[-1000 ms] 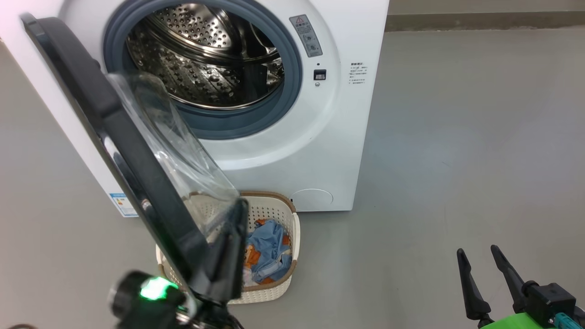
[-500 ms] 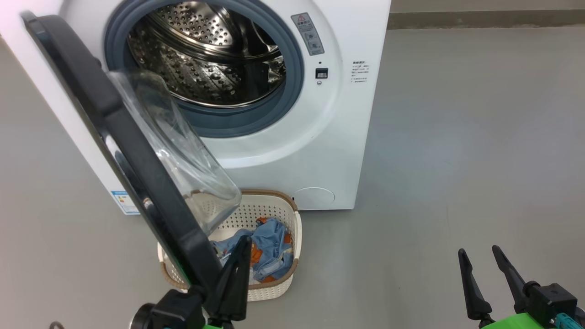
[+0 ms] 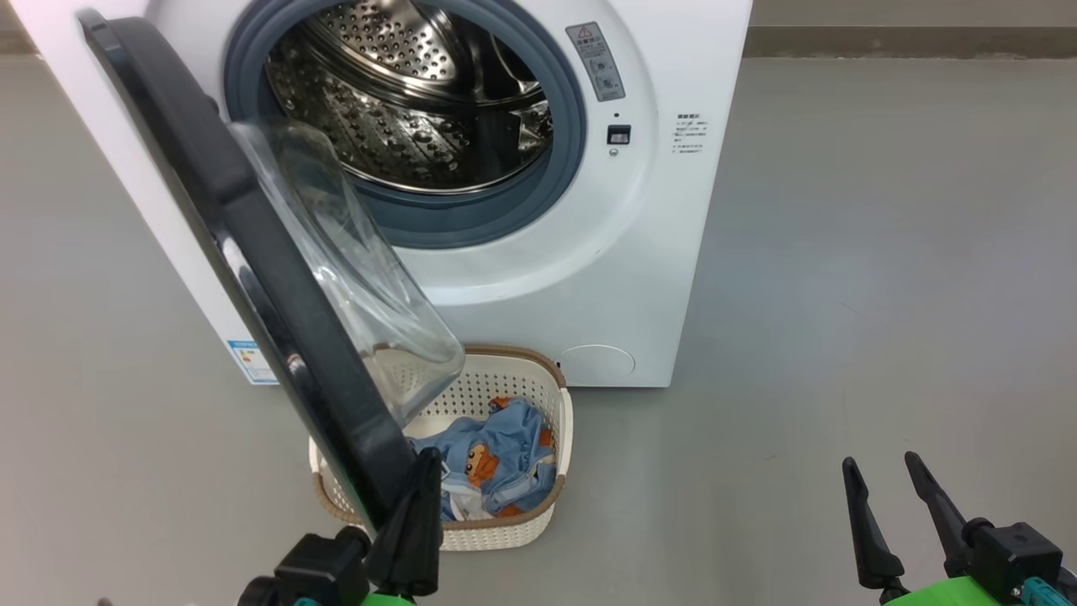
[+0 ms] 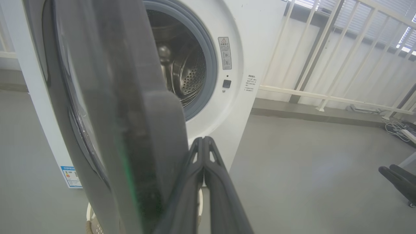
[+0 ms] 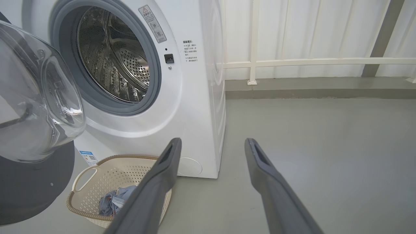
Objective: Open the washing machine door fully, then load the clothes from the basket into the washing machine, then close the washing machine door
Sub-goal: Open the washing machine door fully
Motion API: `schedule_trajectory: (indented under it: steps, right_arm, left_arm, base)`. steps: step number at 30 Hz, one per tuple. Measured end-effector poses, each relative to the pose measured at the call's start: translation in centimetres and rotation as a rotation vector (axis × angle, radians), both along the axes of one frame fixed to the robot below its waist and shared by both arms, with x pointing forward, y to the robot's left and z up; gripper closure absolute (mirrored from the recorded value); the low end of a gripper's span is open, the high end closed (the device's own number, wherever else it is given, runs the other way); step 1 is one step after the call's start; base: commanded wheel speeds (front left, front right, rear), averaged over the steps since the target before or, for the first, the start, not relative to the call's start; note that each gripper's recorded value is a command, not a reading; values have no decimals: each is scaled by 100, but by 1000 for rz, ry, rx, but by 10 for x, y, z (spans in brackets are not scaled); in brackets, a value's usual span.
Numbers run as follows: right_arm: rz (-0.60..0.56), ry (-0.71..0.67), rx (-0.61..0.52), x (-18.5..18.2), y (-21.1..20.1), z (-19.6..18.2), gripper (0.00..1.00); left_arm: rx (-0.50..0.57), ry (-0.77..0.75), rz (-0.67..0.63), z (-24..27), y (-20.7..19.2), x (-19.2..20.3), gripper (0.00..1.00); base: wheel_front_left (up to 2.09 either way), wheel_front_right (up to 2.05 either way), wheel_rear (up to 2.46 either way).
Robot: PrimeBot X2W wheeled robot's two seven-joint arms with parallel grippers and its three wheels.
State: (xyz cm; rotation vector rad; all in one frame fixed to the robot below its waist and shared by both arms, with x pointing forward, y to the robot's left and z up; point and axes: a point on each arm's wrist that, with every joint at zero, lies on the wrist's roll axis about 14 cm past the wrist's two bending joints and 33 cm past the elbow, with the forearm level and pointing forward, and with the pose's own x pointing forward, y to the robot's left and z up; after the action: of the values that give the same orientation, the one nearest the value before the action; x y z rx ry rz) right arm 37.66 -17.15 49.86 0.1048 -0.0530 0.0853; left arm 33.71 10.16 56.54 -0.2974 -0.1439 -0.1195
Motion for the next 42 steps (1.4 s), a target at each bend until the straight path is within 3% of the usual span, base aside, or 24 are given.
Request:
schedule_trajectory:
  steps: [14, 42]
  right_arm:
    - [50, 13, 5, 8, 18, -4, 0]
    - [176, 57, 11, 26, 62, -20, 0]
  left_arm:
    - [0, 8, 131, -2, 30, 0, 100]
    - [0, 7, 270, -2, 62, -4, 100]
  base:
    - [0, 0, 0]
    - [0, 0, 0]
